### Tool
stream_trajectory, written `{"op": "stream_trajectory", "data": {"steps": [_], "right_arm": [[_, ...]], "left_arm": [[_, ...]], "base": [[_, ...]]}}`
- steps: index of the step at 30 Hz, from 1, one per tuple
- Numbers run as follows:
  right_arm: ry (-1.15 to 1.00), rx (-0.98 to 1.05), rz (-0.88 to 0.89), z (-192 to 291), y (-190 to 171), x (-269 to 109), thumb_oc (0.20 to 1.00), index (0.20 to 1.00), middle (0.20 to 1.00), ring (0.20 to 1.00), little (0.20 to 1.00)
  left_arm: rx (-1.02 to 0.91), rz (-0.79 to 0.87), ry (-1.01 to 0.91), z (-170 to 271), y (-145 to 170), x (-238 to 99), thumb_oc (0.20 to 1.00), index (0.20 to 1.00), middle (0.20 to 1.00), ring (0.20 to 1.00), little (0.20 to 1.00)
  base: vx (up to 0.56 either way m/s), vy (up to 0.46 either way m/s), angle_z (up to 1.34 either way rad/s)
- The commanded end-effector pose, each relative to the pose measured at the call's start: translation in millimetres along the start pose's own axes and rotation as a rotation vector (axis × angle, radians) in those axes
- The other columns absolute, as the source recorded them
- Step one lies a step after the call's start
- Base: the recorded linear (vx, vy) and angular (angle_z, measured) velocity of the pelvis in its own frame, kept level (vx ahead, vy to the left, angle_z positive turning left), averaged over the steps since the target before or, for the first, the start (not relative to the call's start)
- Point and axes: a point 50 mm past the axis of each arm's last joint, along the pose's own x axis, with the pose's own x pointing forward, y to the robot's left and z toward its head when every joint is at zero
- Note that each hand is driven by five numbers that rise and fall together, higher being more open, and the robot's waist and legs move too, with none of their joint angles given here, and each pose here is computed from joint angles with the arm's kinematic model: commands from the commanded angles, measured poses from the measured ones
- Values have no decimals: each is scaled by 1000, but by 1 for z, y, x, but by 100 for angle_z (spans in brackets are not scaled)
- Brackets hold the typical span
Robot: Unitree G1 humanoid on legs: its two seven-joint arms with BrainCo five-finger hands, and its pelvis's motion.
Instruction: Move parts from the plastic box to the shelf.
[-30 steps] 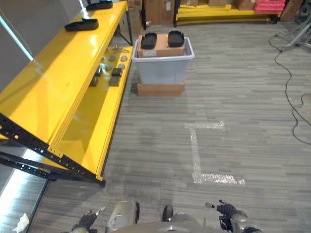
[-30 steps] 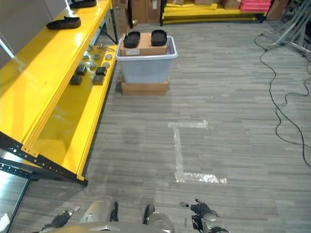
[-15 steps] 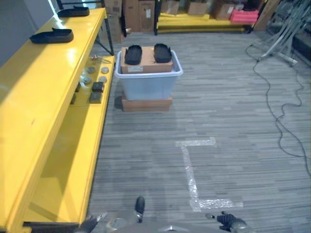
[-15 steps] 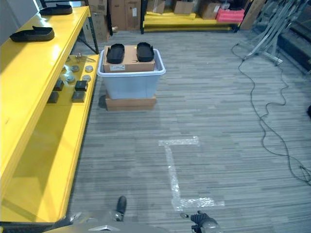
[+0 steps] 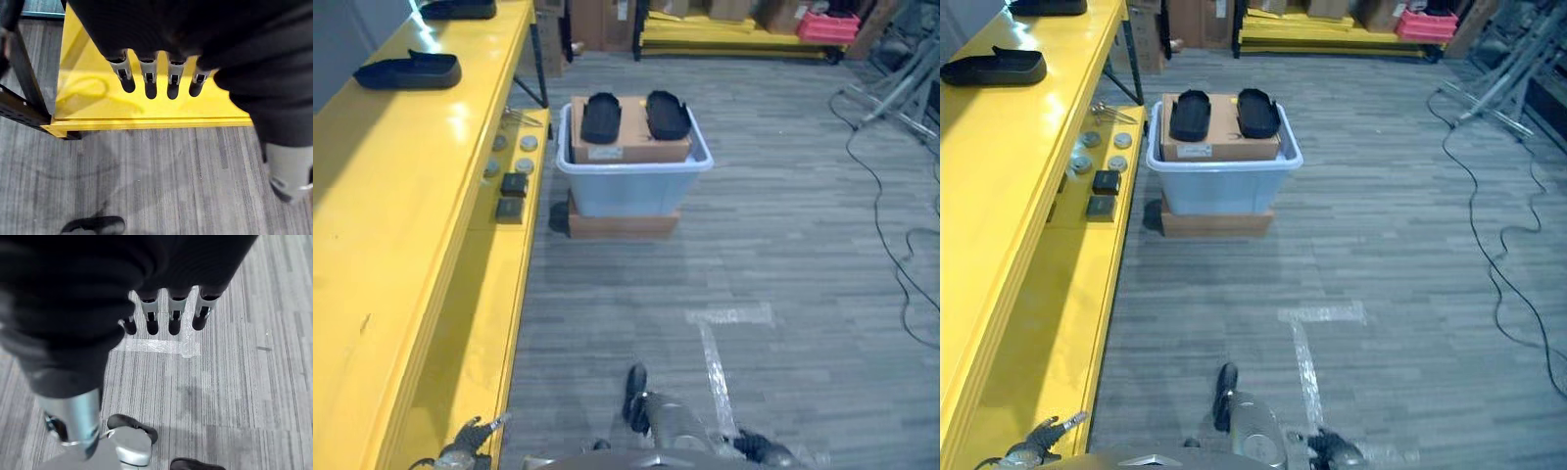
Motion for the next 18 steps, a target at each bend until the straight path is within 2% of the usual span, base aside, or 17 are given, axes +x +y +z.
{"op": "stream_trajectory", "data": {"steps": [1,6,10,15,18], "right_arm": [[-56,-25,-85,21,-27,0,1000,1000,1000,1000,1000],[-69,-1,-122,28,-37,0,1000,1000,1000,1000,1000],[-148,-33,-129,53,-39,-1,1000,1000,1000,1000,1000],[-205,-104,-96,70,-28,-1,1000,1000,1000,1000,1000],[-233,-157,-87,81,-25,-2,1000,1000,1000,1000,1000]], "left_arm": [[6,1,-86,23,0,2,1000,1000,1000,1000,1000],[45,-15,-73,20,-6,1,1000,1000,1000,1000,1000],[56,-18,15,-9,-9,-2,1000,1000,1000,1000,1000],[31,4,87,-31,-2,-6,1000,1000,1000,1000,1000],[11,16,78,-29,2,-6,1000,1000,1000,1000,1000]], "base": [[324,-237,36],[234,-173,2],[440,-24,-41],[314,10,-92],[266,98,-82]]}}
